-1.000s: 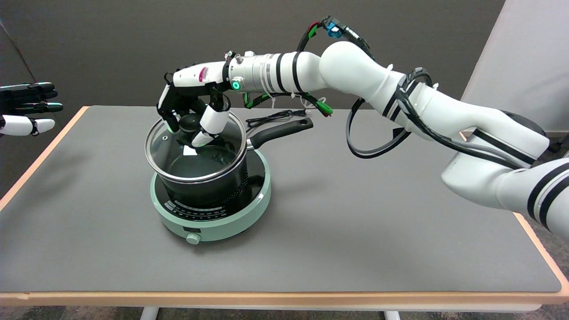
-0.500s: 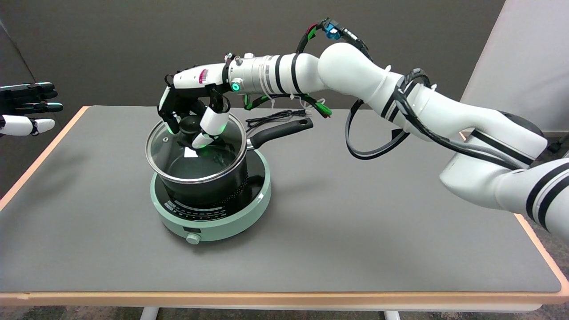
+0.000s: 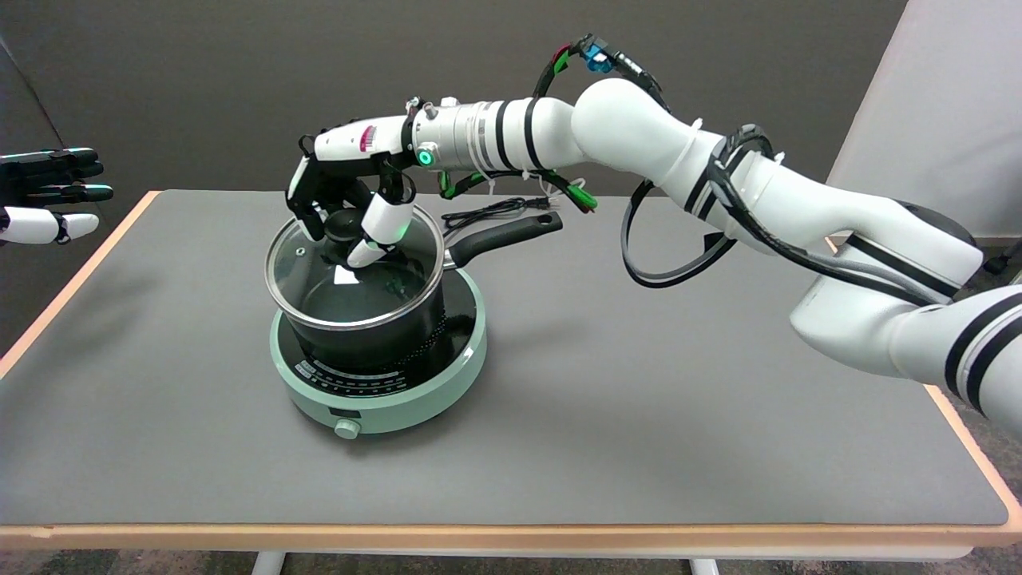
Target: Place the pot lid onto the soup pot.
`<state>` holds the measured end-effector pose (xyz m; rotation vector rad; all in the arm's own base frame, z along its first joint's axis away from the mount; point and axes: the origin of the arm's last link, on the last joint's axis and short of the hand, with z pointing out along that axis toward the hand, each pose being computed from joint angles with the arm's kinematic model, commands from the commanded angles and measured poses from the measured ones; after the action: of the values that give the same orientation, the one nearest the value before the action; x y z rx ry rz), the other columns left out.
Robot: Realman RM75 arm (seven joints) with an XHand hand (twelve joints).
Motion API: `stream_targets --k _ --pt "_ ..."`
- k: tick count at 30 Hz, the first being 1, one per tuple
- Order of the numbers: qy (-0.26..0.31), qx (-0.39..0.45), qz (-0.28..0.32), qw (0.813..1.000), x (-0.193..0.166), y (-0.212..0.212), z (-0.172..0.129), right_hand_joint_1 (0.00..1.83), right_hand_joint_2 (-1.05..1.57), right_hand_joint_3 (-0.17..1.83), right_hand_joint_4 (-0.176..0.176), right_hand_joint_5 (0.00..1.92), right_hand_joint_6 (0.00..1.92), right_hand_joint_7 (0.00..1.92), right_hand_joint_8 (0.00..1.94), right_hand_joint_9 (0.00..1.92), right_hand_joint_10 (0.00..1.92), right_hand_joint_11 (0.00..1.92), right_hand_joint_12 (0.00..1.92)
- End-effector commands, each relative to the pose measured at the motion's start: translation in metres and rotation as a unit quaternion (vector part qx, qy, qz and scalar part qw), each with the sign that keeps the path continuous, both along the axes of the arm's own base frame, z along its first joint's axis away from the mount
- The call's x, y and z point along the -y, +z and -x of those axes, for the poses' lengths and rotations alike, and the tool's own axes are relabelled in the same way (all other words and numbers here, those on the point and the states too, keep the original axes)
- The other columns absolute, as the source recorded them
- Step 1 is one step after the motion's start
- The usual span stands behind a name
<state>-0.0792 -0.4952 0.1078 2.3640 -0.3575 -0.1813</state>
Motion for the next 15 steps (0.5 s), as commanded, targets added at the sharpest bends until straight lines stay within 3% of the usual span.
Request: stream_targets --k 1,15 --pt "-0.003 0.000 0.002 1.000 0.0005 0.0019 0.0022 1.36 0.80 0.78 0.176 0.76 0.97 0.87 1.43 0.80 1.70 0.64 1.58" --pt "-0.008 0.000 0.003 1.000 0.0004 0.0020 0.0068 1.36 0.80 0.78 0.176 0.76 0.96 0.88 1.42 0.80 1.69 0.65 1.56"
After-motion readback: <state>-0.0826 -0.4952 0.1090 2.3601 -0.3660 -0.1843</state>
